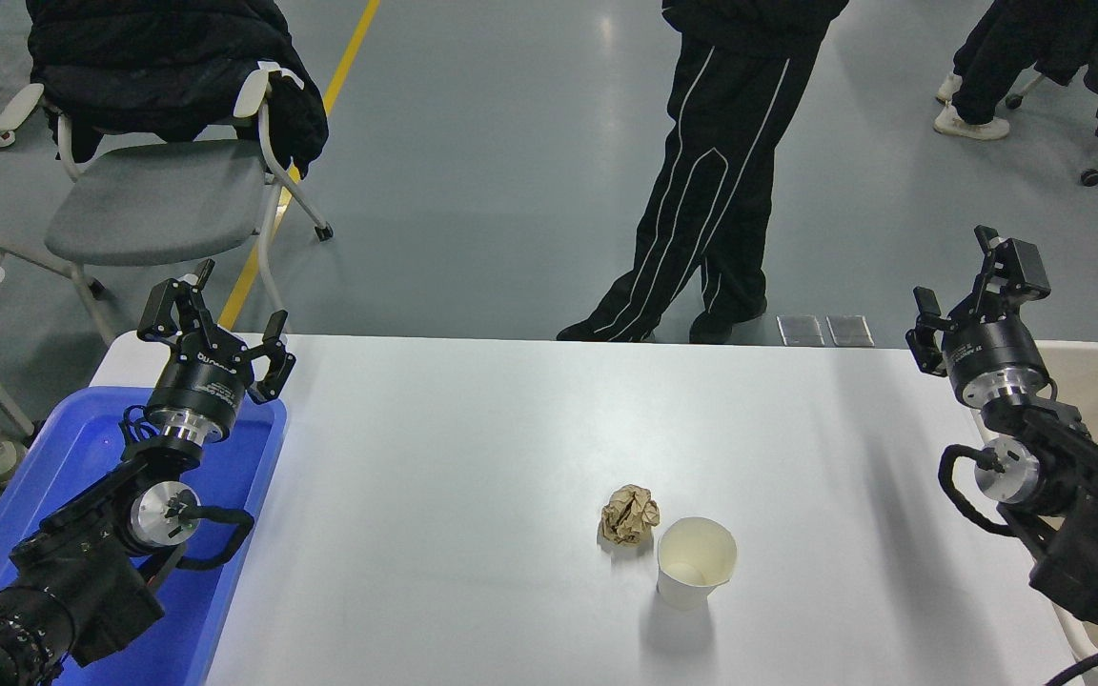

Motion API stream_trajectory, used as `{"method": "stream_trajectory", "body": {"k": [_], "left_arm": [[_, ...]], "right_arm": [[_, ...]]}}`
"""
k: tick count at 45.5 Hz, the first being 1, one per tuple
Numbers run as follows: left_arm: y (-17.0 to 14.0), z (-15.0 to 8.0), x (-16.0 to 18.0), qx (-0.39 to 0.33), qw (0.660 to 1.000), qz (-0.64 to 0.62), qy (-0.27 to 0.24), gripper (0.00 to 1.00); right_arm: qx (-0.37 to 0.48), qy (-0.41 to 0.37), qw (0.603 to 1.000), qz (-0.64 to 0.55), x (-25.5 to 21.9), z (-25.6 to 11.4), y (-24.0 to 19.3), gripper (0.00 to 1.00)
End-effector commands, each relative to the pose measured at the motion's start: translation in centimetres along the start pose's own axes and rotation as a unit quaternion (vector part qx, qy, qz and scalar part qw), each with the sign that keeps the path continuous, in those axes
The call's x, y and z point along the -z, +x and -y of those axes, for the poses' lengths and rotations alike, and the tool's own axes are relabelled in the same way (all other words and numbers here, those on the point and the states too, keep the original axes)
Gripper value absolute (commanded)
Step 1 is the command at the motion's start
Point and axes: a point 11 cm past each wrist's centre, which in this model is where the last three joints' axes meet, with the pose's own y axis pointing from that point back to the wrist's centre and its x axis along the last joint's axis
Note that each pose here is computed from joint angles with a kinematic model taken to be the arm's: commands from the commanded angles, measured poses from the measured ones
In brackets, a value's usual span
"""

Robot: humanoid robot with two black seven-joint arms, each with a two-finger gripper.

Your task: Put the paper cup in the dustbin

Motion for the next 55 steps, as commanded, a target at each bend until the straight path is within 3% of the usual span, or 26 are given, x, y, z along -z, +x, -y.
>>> {"method": "stream_trajectory", "body": {"k": [1, 45, 55], "left_arm": [[0.0, 0.0, 0.0, 0.000, 1.000, 0.000, 0.000, 1.00], [0.0, 0.0, 0.0, 0.000, 1.000, 0.000, 0.000, 1.00], [0.0, 0.0, 0.0, 0.000, 1.000, 0.000, 0.000, 1.00]], "right_arm": [[0.000, -0.006, 1.000, -0.005, -0.4, -0.2, 0.3, 1.00], [-0.002, -0.003, 1.000, -0.020, 0.2, 0.0, 1.0, 1.00], [0.040, -0.008, 0.997, -0.067, 1.2, 0.5, 0.1, 1.00]]}}
